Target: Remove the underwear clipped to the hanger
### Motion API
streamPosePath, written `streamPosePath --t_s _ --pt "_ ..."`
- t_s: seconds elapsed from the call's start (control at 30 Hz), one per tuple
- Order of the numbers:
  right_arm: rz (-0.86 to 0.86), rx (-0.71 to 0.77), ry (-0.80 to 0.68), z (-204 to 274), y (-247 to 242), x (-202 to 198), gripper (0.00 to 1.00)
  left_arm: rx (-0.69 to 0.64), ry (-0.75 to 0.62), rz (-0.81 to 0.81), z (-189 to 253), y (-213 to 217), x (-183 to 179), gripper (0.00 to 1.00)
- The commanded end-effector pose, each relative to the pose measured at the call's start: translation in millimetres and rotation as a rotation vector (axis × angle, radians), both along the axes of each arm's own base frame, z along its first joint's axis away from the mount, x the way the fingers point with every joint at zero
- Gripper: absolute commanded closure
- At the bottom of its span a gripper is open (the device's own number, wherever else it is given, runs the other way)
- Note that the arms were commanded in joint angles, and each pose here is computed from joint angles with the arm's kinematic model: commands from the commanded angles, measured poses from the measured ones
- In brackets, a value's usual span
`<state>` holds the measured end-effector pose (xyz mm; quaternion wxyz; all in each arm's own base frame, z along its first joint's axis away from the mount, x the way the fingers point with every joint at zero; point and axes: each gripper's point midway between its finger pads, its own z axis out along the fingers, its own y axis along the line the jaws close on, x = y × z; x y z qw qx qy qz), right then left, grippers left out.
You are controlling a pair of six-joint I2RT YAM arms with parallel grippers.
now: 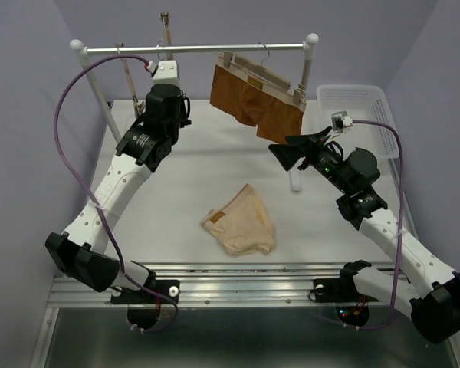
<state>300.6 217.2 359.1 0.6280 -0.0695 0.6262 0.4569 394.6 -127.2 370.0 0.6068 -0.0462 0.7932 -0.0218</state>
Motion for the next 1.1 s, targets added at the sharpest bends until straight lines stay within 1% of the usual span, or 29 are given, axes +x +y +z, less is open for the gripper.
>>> streamPosePath --t_s 0.0,0.27,0.5,0.53,0.57,0.6,0.7,0.73,0.77,0.93,1.0,1.03,1.07 --pt "-0.030 -0.003 -0.049 9.9 -6.1 -0.1 0.00 0.017 -0.066 -0.066 21.6 -6.4 10.5 1.00" --pt "-0.048 -0.011 -0.046 9.9 -8.5 2.2 0.00 0.050 0.004 -0.072 -1.8 -5.1 16.4 1.00" --pt "-0.043 -0.019 -0.026 6.1 -8.6 -0.1 0.00 0.035 0.034 -0.093 -10.5 -7.8 11.6 1.00" --pt "-0.038 -0.024 -0.017 3.8 -8.0 -0.5 0.00 0.024 0.036 -0.095 -9.8 -9.1 10.7 0.80" --pt "-0.020 -0.040 -0.020 1.9 -5.4 -2.3 0.00 0.014 0.036 -0.109 -7.5 -11.4 8.6 0.71" --pt "-0.008 -0.061 -0.005 -3.5 -4.0 -3.6 0.00 0.007 0.041 -0.118 -8.0 -12.8 6.8 0.51" --pt "0.021 -0.113 0.019 -11.0 0.2 -4.5 0.00 -0.025 0.028 -0.136 -4.0 -15.0 0.4 0.26" --pt "0.028 -0.123 0.029 -13.7 0.8 -5.1 0.00 -0.035 0.024 -0.142 -2.5 -15.5 -2.1 0.10" --pt "0.035 -0.139 0.057 -22.6 1.4 -5.9 0.00 -0.052 0.017 -0.146 -0.5 -15.5 -6.2 0.01" --pt "0.065 -0.208 0.148 -59.7 6.0 -10.0 0.00 -0.104 0.010 -0.116 4.6 -7.1 -20.8 0.01" --pt "0.071 -0.275 0.206 -86.4 10.0 -10.5 0.00 -0.142 0.010 -0.111 6.1 -4.4 -32.0 0.01" --pt "0.092 -0.314 0.238 -101.8 18.7 -18.1 0.00 -0.157 0.011 -0.109 5.5 -3.5 -36.3 0.01" --pt "0.097 -0.348 0.252 -112.4 24.0 -20.5 0.00 -0.169 0.028 -0.105 -2.8 -2.4 -40.7 0.01"
